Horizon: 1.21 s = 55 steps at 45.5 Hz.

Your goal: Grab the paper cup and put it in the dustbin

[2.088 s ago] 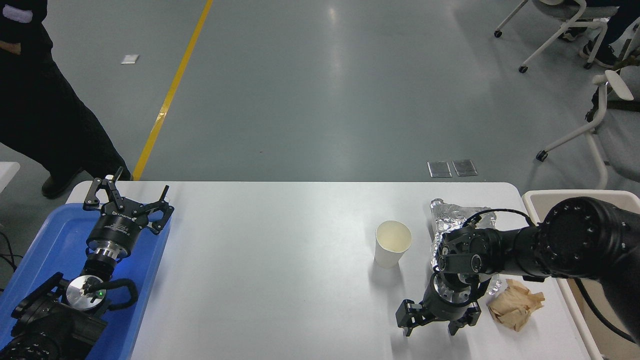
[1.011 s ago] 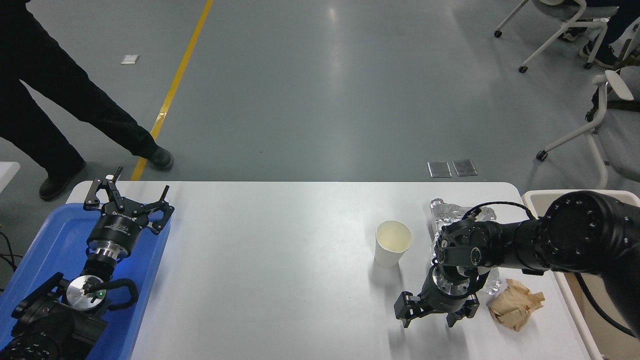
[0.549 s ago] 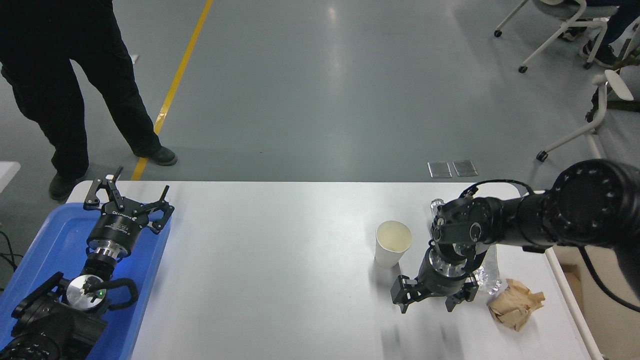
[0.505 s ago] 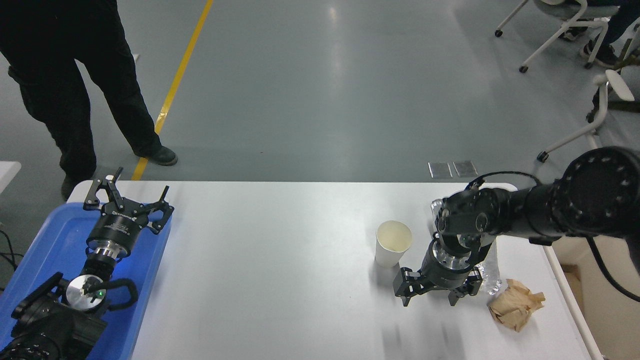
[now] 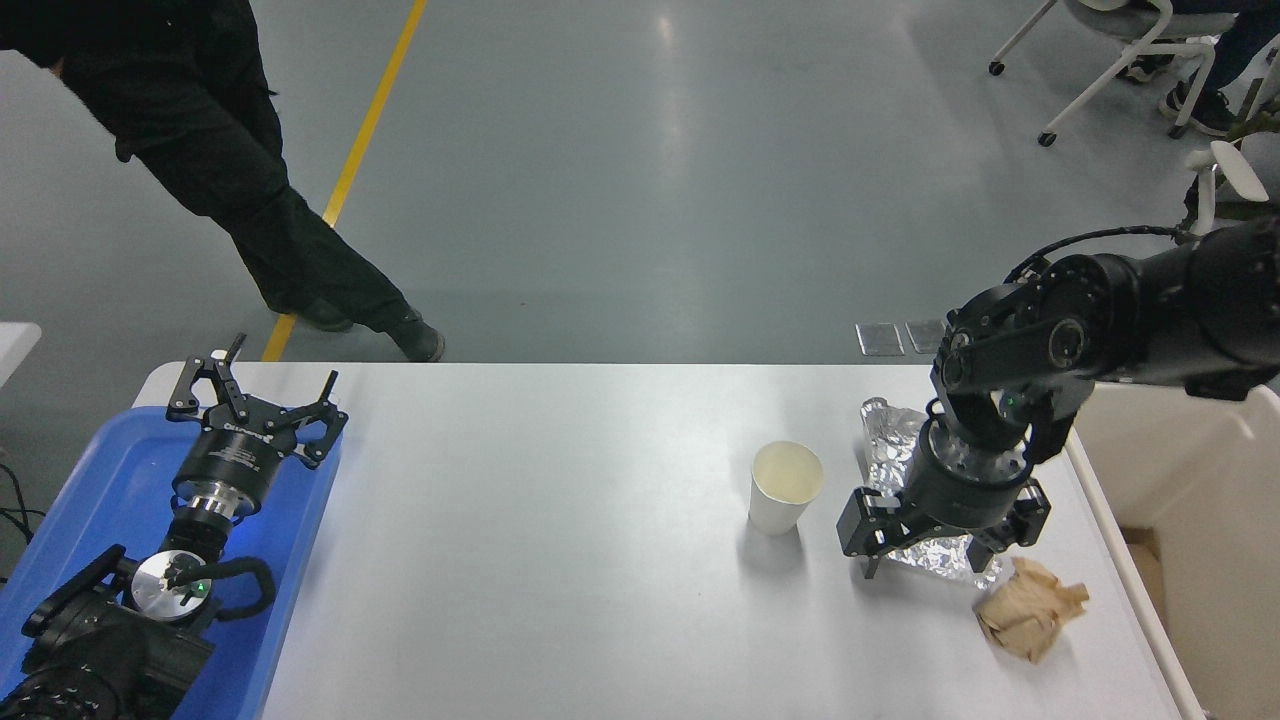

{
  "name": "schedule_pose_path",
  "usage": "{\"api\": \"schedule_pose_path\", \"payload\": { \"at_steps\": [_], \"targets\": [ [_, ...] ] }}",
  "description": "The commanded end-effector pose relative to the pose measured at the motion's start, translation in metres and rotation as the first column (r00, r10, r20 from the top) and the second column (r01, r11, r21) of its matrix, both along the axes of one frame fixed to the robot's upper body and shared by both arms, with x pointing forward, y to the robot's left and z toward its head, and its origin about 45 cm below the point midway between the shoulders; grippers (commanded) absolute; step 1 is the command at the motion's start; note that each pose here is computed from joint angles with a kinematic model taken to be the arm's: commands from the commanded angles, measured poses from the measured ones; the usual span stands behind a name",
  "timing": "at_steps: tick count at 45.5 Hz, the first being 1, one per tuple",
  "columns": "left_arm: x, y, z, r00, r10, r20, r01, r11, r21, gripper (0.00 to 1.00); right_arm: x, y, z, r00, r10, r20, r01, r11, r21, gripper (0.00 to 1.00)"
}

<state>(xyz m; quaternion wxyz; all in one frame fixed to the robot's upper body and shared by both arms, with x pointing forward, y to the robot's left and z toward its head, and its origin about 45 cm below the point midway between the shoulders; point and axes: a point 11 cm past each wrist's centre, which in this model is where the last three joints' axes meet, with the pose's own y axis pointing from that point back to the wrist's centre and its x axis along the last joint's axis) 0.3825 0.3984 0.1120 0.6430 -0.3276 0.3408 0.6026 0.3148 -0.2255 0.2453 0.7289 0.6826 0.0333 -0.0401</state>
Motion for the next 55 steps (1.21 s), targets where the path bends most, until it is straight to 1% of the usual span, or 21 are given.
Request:
{"api": "schedule_pose_path", "payload": {
  "at_steps": [1,7,18,23,33,39,45,50,55],
  "targets": [
    [0.000,0.000,0.000,1.000,0.000,0.000,0.000,1.000,-0.001,0.99,-0.004,0.015,0.064,0.999,-0.046,-0.005,0.046,0.995,0.090,1.00],
    [0.000,0.000,0.000,1.000,0.001,0.000,-0.001,1.000,0.000,0.99,0.005,0.021,0.100,0.993,-0.100,0.068,0.086,0.979,0.183,1.00],
    [0.000,-0.001,0.000,1.000,-0.002,-0.001,0.002,1.000,0.000,0.99,0.011,0.029,0.134,0.986,-0.075,0.151,0.045,0.980,0.194,1.00],
    [0.001,-0.001,0.000,1.000,-0.003,0.000,0.003,1.000,0.000,0.99,0.015,0.029,0.157,0.973,-0.083,0.214,0.036,0.976,0.213,1.00],
    [0.001,-0.001,0.000,1.000,-0.004,0.000,0.004,1.000,0.001,0.99,0.021,0.025,0.164,0.962,-0.108,0.250,0.049,0.972,0.230,1.00],
    [0.001,-0.001,0.000,1.000,-0.004,0.000,0.004,1.000,0.001,0.99,0.024,0.023,0.160,0.959,-0.110,0.260,0.052,0.974,0.222,1.00],
    [0.001,-0.001,0.000,1.000,-0.004,0.000,0.004,1.000,0.001,0.99,0.037,0.017,0.143,0.937,-0.155,0.313,0.088,0.972,0.217,1.00],
    [0.000,-0.001,0.000,1.000,-0.004,-0.001,0.004,1.000,0.003,0.99,0.057,0.001,0.109,0.899,-0.231,0.373,0.162,0.965,0.207,1.00],
    [0.001,-0.001,0.001,1.000,-0.006,0.000,0.006,1.000,0.004,0.99,0.073,-0.003,0.067,0.869,-0.263,0.419,0.200,0.962,0.188,1.00]
  ]
}}
